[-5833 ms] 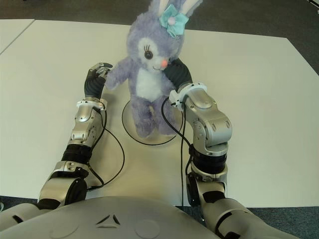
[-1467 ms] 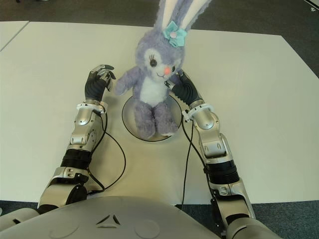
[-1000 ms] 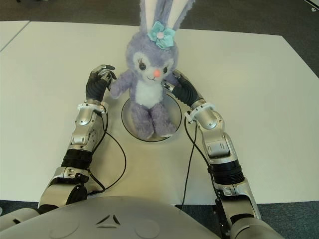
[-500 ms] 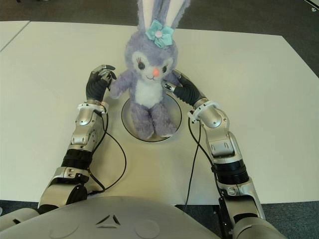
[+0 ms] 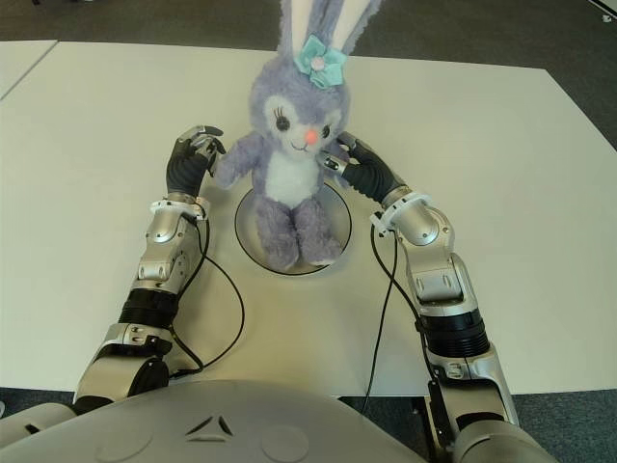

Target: Put the doll into the plate.

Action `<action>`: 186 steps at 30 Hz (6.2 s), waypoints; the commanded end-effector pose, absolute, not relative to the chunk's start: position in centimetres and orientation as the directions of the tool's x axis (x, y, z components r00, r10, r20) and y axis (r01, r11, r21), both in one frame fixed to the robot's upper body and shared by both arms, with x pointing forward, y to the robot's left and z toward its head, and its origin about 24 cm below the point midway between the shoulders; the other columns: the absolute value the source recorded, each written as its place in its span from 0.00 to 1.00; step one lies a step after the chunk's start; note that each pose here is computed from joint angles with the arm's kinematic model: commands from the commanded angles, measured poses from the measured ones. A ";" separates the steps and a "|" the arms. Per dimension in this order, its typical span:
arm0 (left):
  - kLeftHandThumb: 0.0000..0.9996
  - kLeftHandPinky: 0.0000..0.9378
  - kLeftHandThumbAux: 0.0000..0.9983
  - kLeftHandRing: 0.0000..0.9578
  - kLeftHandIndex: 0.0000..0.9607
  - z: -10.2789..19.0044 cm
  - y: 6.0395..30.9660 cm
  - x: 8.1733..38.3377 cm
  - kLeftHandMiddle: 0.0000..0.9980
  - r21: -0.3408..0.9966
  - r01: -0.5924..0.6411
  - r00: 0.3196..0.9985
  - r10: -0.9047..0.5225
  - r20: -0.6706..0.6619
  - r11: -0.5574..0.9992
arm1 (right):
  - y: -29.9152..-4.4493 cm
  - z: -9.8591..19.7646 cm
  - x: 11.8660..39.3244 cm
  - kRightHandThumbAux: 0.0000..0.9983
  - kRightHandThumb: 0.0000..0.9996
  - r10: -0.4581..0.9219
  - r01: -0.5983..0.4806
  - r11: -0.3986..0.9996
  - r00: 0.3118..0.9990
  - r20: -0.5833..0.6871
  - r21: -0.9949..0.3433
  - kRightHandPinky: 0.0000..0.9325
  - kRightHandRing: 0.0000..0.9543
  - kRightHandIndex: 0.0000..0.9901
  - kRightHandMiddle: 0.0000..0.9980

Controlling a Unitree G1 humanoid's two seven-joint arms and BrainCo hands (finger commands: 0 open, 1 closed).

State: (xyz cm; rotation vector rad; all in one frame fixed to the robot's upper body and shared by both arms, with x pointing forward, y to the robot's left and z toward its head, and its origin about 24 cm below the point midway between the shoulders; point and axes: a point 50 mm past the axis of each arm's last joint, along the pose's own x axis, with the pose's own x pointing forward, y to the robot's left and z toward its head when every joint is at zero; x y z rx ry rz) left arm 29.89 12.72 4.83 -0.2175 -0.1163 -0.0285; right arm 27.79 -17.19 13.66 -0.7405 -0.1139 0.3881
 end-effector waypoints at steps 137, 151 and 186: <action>0.71 0.93 0.71 0.93 0.46 0.5 13.1 28.0 0.89 -0.242 -0.034 0.998 0.021 -0.053 0.970 | -26.8 13.2 28.5 0.71 0.49 -0.091 0.091 0.991 0.996 0.004 -0.098 0.34 0.24 0.06 0.15; 0.71 0.93 0.71 0.93 0.46 0.4 13.1 27.9 0.89 -0.242 -0.034 0.998 0.022 -0.054 0.970 | -26.7 12.5 28.2 0.71 0.47 -0.086 0.084 0.994 0.996 -0.017 -0.066 0.35 0.25 0.07 0.17; 0.71 0.93 0.71 0.93 0.46 0.3 13.2 27.8 0.89 -0.233 -0.040 0.998 0.026 -0.063 0.972 | -23.7 13.5 26.7 0.42 0.18 0.267 -0.267 0.964 0.964 -0.009 0.006 0.04 0.00 0.00 0.00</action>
